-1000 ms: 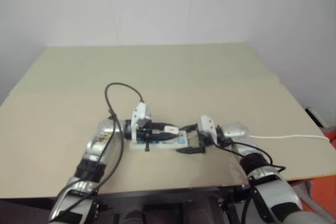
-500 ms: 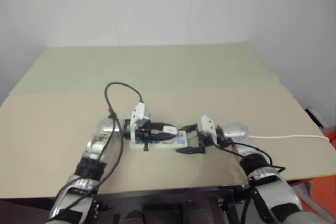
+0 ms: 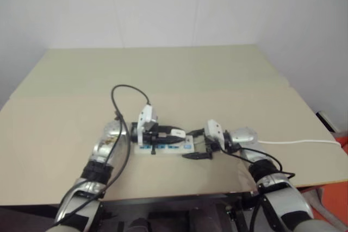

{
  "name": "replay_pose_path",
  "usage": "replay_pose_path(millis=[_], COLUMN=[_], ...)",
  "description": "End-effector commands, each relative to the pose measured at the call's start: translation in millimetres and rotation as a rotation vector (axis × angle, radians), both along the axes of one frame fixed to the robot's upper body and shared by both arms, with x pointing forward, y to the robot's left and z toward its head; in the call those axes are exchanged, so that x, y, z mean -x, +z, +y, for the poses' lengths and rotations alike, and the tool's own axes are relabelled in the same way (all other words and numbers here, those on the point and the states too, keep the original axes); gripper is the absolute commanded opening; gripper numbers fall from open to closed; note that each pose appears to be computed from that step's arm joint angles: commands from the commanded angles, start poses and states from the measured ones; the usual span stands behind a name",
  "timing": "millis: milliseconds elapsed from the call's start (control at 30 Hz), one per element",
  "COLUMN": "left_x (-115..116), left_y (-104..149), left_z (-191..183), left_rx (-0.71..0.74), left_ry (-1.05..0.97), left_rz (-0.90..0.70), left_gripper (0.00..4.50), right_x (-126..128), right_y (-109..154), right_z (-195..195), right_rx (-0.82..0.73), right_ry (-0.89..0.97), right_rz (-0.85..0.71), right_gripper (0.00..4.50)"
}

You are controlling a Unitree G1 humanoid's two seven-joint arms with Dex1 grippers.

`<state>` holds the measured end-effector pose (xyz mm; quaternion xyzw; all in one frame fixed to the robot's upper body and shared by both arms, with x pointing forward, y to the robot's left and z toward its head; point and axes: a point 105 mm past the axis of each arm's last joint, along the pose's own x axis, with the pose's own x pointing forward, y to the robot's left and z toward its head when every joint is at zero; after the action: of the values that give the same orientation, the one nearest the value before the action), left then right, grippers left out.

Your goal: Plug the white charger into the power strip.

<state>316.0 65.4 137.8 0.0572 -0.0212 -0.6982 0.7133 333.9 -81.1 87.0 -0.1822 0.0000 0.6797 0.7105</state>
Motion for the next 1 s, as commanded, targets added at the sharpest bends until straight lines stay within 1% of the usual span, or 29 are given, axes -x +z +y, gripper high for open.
replay_pose_path(millis=[33, 333, 567, 667, 1000], left_x=[4.7, 7.6, 0.5, -2.1, 2.4], left_y=[-4.6, -14.0, -19.3, -24.1, -45.3], left_z=[-3.4, -2.2, 1.5, 10.9, 47.6], left_rx=[-0.022, -0.054, -0.076, -0.097, -0.199], left_ry=[-0.027, -0.034, 0.011, 0.040, 0.085], left_rz=[0.008, 0.023, 0.024, 0.042, 0.117], left_gripper=[1.02, 1.02, 1.02, 1.02, 1.02], right_x=[0.2, 0.1, 0.0, 0.2, -2.1], right_y=[-1.7, -1.4, -1.5, -1.8, 0.2], right_z=[1.6, 2.0, 1.0, -0.4, -2.7], right_rx=[0.012, 0.011, 0.011, 0.014, 0.025], right_ry=[-0.011, -0.012, -0.015, -0.017, -0.019], right_rz=[-0.008, -0.009, -0.007, -0.005, -0.008], right_gripper=[3.42, 3.42, 3.42, 3.42, 3.42])
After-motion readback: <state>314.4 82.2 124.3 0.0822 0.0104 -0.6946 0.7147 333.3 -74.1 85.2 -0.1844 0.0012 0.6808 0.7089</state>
